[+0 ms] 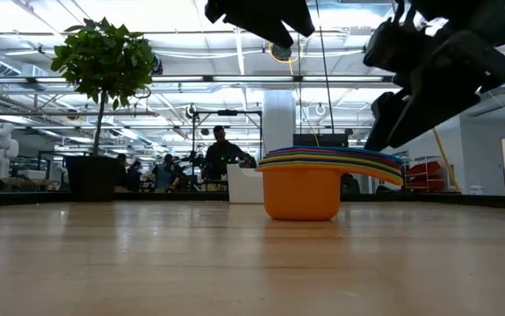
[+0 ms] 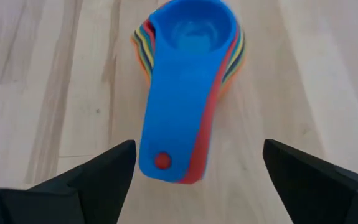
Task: Nest measuring cups in basket
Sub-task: Put the stacked measuring cups into the white bin
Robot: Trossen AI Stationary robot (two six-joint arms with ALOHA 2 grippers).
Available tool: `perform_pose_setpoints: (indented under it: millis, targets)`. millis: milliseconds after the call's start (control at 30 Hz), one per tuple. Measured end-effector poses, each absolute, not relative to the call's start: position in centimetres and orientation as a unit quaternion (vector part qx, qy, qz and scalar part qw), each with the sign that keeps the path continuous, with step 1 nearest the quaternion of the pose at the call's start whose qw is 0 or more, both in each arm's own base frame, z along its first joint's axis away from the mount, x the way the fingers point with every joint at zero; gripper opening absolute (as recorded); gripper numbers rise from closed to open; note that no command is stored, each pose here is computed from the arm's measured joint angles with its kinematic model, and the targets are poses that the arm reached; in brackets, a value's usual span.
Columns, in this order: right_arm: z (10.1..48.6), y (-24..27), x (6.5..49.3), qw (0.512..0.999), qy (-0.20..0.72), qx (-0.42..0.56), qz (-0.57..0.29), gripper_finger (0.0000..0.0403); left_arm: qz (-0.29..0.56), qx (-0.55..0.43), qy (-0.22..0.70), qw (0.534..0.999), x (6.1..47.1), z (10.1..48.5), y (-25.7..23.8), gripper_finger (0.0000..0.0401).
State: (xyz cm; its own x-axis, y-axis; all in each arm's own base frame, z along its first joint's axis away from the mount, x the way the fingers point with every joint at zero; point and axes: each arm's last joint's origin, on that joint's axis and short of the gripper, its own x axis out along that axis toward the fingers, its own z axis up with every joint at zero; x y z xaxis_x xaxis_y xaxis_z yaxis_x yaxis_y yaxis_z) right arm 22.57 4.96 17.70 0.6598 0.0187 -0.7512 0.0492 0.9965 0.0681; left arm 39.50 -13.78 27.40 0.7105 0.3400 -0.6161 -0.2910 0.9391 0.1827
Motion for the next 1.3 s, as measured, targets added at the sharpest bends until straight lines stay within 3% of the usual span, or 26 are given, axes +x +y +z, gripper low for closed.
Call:
perform_pose_setpoints:
  millis: [500,800,1300]
  targets:
    - [16.0,5.9,23.8,0.905,0.42,0.068,0.003,0.0346,0.149,0.07,0.356,0.92,39.9,27.4,-12.7,0.0214]
    - [13.2,5.5,24.5,0.882,0.47,0.042,-0.006,0.0344,0.15,0.065,0.354,0.921,39.9,27.4,-12.7,0.0214]
    - [16.7,5.1,23.7,0.907,0.415,0.069,0.025,0.0263,0.15,0.062,0.354,0.921,39.9,27.4,-12.9,0.0214]
